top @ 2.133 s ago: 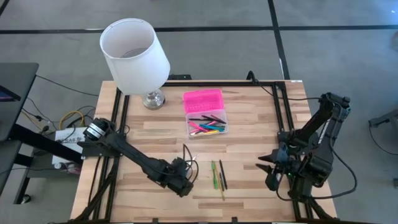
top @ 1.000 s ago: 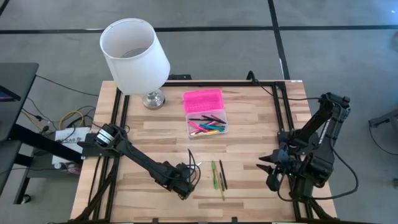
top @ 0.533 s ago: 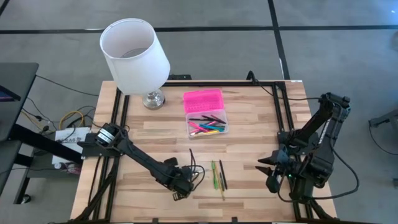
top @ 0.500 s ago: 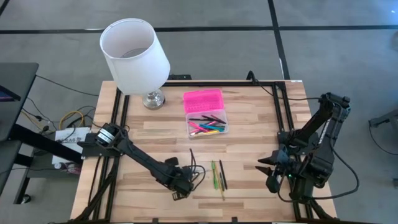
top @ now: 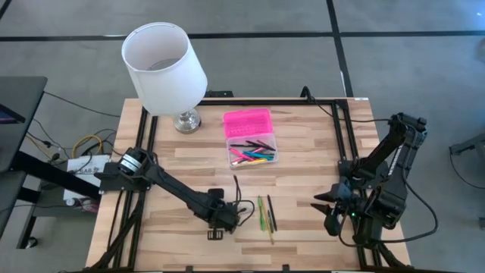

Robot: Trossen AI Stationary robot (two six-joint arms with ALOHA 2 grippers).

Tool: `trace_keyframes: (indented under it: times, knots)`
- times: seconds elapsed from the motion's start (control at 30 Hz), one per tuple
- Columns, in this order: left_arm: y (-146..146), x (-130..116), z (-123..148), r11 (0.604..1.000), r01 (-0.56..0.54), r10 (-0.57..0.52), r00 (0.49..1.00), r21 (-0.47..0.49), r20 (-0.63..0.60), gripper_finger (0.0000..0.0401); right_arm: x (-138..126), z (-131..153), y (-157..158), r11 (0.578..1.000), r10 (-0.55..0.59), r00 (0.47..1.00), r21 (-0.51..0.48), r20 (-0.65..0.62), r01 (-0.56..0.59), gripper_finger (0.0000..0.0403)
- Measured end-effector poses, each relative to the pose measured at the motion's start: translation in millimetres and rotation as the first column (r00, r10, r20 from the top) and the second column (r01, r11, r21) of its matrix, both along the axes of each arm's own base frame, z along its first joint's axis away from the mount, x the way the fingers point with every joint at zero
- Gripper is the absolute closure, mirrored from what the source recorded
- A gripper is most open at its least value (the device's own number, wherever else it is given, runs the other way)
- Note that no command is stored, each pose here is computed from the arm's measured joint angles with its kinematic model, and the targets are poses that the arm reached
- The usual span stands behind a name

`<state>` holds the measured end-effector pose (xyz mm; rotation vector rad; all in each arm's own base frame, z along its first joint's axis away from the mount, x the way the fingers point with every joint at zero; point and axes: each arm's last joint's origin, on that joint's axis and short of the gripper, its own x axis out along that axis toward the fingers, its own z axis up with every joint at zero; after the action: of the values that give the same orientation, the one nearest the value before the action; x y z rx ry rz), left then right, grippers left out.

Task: Pick & place school supplies into a supply box
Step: Put the blue scissors into the pink supply box

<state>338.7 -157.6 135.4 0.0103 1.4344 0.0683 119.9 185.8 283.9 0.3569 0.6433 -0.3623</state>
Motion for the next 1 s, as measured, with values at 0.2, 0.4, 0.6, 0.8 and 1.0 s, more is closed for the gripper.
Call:
trace_keyframes:
  times: [0.2, 0.4, 0.6, 0.8, 1.0]
  knots:
    - [8.0, 3.3, -0.2, 0.999, -0.013, 0.012, 1.0, -0.039, -0.022, 0.0275, 0.0, -0.2, 0.9, 1.0, 0.005, 1.0, 0.017, -0.015, -0.005, 0.0272]
    - [8.3, 3.1, -0.4, 0.999, -0.001, 0.0, 1.0, -0.037, -0.024, 0.0295, -0.1, -0.5, 0.9, 1.0, 0.007, 1.0, 0.018, -0.018, -0.006, 0.0272]
    - [8.2, 4.1, -0.5, 1.0, 0.015, -0.015, 1.0, -0.025, -0.008, 0.0295, 0.2, -0.2, 1.4, 1.0, 0.004, 1.0, 0.028, -0.014, -0.003, 0.0272]
    - [8.2, 4.2, -0.5, 0.999, 0.038, -0.038, 0.999, -0.023, -0.008, 0.0299, 0.9, 0.2, 2.9, 0.999, 0.007, 1.0, 0.04, -0.006, -0.007, 0.0272]
    - [8.2, 4.1, -0.5, 0.999, 0.03, -0.031, 0.999, -0.024, -0.008, 0.0309, 0.8, 0.2, 2.6, 0.999, 0.007, 1.0, 0.036, -0.007, -0.007, 0.0272]
